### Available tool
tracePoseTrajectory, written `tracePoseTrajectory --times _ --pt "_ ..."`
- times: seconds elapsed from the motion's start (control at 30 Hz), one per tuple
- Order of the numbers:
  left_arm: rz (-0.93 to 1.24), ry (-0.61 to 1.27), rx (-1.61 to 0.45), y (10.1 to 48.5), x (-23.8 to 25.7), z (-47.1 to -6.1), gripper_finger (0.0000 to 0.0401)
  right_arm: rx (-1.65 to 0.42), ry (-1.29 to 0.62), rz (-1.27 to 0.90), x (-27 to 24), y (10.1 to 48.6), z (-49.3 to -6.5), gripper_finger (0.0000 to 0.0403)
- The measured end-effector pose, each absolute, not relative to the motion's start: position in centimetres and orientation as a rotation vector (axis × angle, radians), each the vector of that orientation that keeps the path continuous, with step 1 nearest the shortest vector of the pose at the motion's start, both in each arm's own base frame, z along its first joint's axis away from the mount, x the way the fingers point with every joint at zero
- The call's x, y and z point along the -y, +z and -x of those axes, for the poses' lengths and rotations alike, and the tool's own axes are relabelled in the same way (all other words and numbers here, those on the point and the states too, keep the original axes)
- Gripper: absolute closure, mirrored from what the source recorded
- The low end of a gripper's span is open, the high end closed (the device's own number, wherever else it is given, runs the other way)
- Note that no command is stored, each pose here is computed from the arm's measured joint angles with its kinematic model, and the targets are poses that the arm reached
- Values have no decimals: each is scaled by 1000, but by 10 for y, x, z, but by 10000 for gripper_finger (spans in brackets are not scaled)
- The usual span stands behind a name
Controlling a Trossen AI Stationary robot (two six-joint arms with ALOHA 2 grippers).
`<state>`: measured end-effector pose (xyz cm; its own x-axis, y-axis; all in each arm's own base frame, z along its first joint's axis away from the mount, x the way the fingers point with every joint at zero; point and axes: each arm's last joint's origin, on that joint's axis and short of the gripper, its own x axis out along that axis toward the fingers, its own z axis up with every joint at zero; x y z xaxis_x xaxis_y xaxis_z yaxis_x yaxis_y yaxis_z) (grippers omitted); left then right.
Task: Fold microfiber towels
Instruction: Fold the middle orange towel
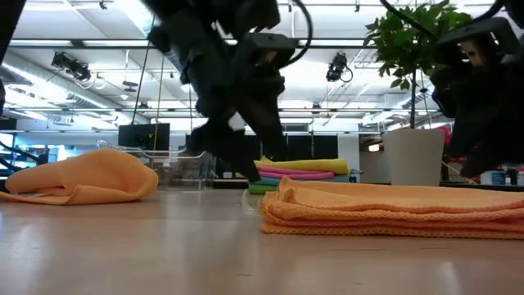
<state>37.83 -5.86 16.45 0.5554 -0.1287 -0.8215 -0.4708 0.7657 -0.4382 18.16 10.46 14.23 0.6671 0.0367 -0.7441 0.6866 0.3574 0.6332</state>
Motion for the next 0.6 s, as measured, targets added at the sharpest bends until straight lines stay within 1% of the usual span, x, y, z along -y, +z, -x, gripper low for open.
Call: tracePoseTrajectory --times 0.13,0.2,0.27,0.33,0.43,0.6 --pt "776 232 -917 140 56 -368 104 -753 -475 -1163 -102 134 -177 207" --pt "816 261 -877 131 54 -363 95 -768 -497 -1147 -101 131 -176 182" --pt "838 279 -826 127 53 -360 91 -774 -509 -1145 -101 130 -175 166" --pt "857 263 -787 124 54 -357 91 -775 -516 -1144 -100 129 -176 156" --pt "868 252 -734 119 56 -358 97 -774 -530 -1137 -100 126 -176 153" --pt "878 272 -735 109 60 -365 110 -779 -568 -1127 -100 117 -180 155"
